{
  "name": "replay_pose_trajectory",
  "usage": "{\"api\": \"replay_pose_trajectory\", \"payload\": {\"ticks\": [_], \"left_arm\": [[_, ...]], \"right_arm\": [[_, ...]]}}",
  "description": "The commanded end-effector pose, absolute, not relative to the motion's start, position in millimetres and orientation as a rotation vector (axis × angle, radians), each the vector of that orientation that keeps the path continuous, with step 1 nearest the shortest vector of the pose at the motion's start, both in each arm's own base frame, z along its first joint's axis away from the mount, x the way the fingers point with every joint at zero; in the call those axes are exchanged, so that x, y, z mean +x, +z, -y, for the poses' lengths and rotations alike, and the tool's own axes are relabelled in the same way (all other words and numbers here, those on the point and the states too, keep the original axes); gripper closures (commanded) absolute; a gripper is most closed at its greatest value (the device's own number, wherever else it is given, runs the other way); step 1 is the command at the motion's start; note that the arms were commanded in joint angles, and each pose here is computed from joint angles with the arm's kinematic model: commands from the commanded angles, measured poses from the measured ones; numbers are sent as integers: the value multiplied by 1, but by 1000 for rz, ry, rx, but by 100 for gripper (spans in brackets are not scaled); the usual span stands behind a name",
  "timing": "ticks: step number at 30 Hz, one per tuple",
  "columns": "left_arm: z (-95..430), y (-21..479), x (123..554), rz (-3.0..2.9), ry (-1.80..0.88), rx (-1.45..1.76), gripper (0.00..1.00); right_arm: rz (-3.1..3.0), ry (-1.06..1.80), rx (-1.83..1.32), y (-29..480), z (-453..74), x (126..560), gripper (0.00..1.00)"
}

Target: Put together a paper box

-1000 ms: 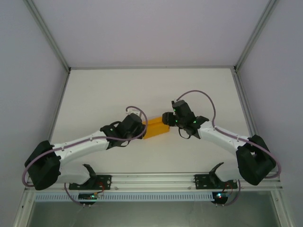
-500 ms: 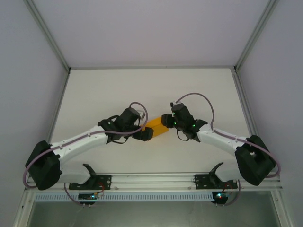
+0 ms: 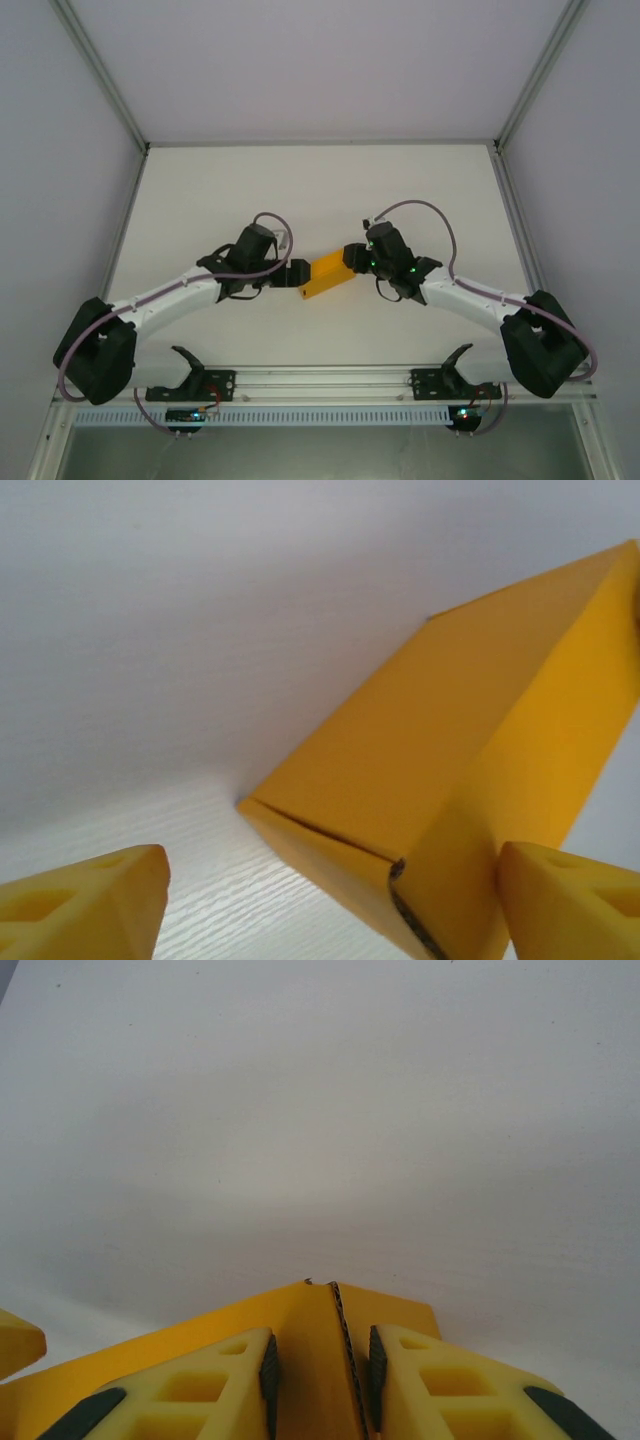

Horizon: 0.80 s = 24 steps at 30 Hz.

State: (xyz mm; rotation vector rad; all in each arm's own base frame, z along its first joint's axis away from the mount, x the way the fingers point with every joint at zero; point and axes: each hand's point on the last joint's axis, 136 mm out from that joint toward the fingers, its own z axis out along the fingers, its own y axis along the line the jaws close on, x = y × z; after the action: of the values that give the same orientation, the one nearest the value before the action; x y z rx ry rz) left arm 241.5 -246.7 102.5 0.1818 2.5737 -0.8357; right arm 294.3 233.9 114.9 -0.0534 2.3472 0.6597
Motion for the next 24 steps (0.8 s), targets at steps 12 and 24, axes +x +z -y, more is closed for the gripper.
{"api": "replay_pose_trajectory", "payload": {"ticks": [12, 24], "left_arm": [[232, 25, 218, -2750, -915, 13, 100], [211, 27, 234, -2760, -654, 64, 95]], "right_arm": [[-2657, 719, -247, 0, -209, 226, 86], [-2598, 679, -207, 1, -197, 228, 100]]}}
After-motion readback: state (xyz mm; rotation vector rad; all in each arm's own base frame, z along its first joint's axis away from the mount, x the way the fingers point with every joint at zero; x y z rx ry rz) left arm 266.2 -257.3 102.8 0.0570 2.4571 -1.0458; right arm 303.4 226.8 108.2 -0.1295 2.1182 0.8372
